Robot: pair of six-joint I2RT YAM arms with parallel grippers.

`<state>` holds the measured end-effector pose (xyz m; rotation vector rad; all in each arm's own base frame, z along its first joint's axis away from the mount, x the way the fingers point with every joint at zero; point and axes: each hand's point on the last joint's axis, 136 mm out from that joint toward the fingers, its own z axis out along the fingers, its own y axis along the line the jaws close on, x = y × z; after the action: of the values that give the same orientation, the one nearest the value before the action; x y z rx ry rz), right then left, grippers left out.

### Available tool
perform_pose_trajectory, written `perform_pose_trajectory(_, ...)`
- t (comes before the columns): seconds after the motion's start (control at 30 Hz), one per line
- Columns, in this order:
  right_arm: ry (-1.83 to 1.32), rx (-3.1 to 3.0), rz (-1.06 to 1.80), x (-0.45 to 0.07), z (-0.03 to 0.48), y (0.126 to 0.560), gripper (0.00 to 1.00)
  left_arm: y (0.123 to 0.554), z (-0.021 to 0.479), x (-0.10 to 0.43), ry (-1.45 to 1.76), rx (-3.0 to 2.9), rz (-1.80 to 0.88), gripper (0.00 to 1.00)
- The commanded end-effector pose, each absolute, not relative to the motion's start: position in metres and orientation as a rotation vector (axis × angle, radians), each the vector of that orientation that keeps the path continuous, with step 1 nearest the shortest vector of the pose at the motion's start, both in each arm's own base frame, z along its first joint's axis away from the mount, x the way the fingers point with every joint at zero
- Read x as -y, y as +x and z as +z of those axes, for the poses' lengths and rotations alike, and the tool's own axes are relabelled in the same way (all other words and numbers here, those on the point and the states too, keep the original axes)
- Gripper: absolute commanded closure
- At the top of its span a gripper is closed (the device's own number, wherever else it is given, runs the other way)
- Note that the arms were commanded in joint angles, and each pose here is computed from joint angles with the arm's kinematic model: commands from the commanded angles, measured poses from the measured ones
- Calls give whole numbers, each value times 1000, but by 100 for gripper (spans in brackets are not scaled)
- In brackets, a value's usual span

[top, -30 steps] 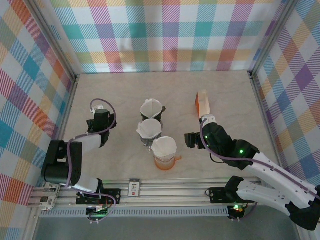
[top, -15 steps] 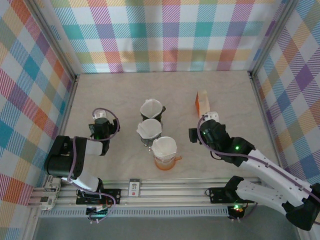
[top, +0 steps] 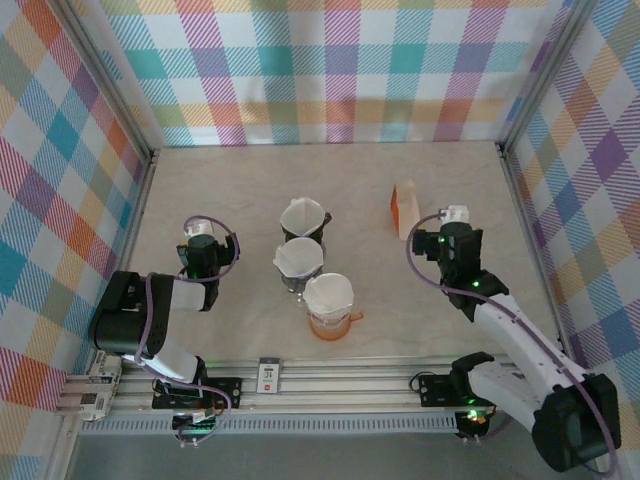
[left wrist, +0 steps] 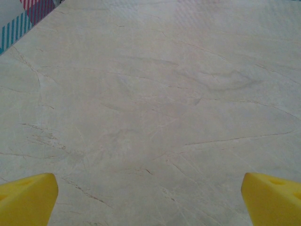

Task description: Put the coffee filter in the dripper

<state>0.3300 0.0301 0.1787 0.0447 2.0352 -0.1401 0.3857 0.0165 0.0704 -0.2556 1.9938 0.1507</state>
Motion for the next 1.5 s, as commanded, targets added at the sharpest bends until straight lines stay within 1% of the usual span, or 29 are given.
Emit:
perform_pose_trajectory(0.0, 28, -1947, -60, -22, 175, 352, 1, 392, 82, -12, -239, -1951, 136, 0)
perform_pose_trajectory(0.1, 32, -1975, -20, -17, 143, 364, 1, 392, 82, -13, -242, -1951, 137, 0)
perform_pose_trajectory(0.2, 8, -1938, 65, -22, 130, 378, 1, 392, 82, -13, -241, -1952, 137, 0)
perform_pose_trajectory(0.3, -33, -1935, 74, -24, 115, 390, 1, 393, 82, -12, -238, -1952, 136, 0)
perform_pose_trajectory(0.4, -68, -1949, 90, -28, 101, 398, 1, 392, 82, -13, -240, -1954, 138, 0)
perform_pose_trajectory(0.5, -33, -1955, 145, -21, 93, 400, 1, 393, 82, -13, -241, -1952, 136, 0)
perform_pose_trajectory(1.47, -18, -1949, 128, -18, 92, 398, 1, 392, 81, -13, -239, -1954, 137, 0)
